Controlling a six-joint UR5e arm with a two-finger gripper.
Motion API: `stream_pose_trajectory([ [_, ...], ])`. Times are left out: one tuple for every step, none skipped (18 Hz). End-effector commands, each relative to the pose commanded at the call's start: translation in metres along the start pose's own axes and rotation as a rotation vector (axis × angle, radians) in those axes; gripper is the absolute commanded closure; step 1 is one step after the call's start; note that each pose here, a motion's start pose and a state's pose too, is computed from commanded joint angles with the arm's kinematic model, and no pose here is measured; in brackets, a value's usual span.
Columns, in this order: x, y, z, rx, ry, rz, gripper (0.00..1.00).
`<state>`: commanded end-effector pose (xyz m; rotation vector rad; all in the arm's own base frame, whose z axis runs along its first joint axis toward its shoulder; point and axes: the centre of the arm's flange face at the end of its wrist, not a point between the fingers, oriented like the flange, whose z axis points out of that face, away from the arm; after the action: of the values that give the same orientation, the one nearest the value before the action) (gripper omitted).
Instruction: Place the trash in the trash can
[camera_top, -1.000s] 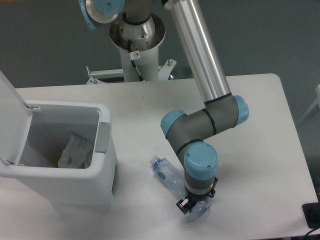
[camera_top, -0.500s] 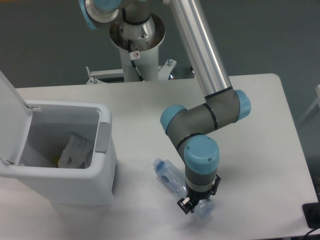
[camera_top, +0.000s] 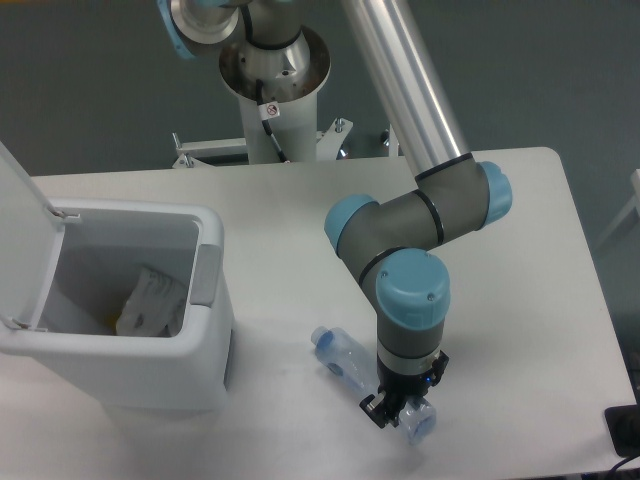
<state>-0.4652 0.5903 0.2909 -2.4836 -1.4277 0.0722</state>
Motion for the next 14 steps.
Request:
stream_pose_trajectory([
  [0.0,-0.005,-0.02,0.024,0.031,-0.001,0.6],
  [0.0,-0.008,-0.032,0.041,0.058,-0.002,0.6],
  [0.002,-0.012,-0.049,0.063,0.079,0.0,0.6],
  [0.004,-0.016,-0.065,0.087,0.096,0.011,0.6],
  [0.002,-0.021,-0.082,0.113,0.112,0.016,0.6],
  [0.004,-0.023,-0.101,0.137,0.137,0.023,0.6],
  [0.006,-0.025,-0.118,0.158,0.167,0.036,0.6],
  [0.01,-0.025,-0.137,0.182,0.197,0.055,0.6],
  [0.013,-0.024,-0.152,0.198,0.224,0.071,0.6],
  [0.015,-0.022,-0.166,0.213,0.243,0.087,0.6],
  [0.017,-0.02,-0.179,0.231,0.259,0.109,0.6],
  [0.019,-0.019,-0.19,0.251,0.275,0.133,0.6],
  [0.021,-0.018,-0.202,0.279,0.293,0.155,0.6],
  [0.024,-0.019,-0.215,0.308,0.314,0.171,0.6],
])
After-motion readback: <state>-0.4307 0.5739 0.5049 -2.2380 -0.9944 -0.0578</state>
